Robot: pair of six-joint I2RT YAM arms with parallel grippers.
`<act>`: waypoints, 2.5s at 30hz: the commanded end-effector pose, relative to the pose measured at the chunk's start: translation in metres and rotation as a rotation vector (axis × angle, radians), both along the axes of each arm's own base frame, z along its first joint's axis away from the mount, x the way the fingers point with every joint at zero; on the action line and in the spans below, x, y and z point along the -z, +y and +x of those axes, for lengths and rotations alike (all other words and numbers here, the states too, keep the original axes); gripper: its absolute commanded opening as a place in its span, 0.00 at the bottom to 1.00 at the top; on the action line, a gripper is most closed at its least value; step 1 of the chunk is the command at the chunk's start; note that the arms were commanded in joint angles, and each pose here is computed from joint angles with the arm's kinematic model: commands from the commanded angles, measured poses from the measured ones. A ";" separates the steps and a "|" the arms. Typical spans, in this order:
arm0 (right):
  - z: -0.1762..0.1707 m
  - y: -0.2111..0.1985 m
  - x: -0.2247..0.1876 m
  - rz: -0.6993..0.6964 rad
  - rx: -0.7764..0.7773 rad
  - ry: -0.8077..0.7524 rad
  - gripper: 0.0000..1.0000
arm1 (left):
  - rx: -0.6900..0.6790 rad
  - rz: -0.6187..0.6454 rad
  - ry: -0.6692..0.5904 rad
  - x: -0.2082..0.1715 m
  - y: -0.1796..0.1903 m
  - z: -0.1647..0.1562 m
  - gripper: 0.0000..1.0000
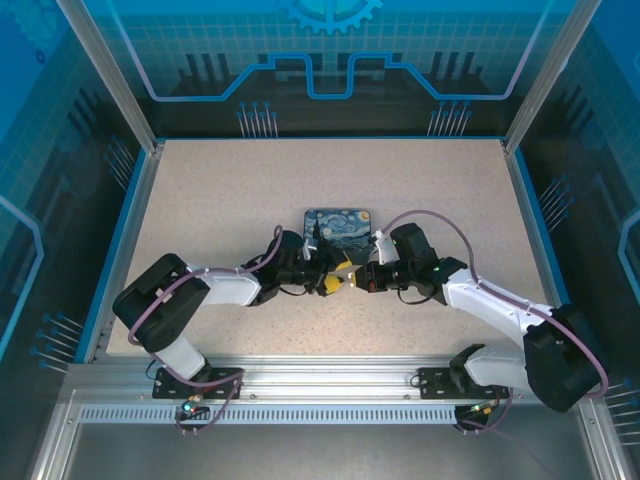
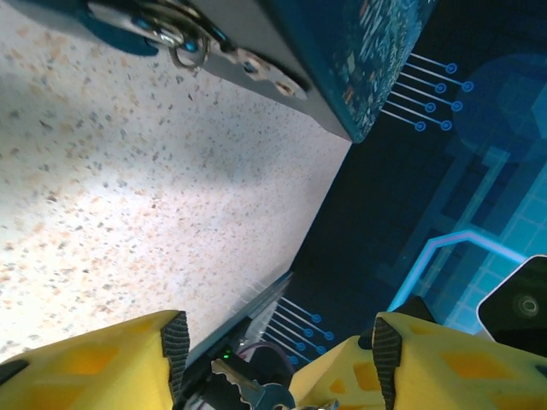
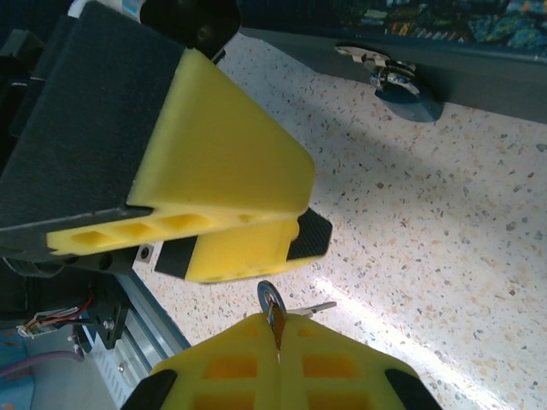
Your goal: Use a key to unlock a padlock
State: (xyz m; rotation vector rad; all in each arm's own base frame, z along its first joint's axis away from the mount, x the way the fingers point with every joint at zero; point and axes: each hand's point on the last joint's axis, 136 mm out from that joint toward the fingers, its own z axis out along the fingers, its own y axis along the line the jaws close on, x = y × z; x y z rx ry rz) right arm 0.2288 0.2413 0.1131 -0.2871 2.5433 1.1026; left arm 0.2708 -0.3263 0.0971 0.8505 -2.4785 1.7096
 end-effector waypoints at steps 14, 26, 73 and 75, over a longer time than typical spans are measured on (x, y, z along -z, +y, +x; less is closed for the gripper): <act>0.015 0.007 -0.017 0.047 0.011 -0.037 0.00 | -0.088 -0.141 0.108 -0.005 -0.023 0.005 0.63; 0.005 -0.001 -0.011 0.023 0.009 -0.028 0.00 | -0.124 -0.146 0.092 -0.011 -0.019 0.010 0.48; 0.002 -0.004 -0.005 0.008 0.020 -0.013 0.00 | -0.120 -0.182 0.061 -0.022 -0.028 0.005 0.40; 0.001 -0.005 -0.005 0.006 0.021 -0.016 0.00 | -0.123 -0.180 0.060 -0.022 -0.028 0.005 0.39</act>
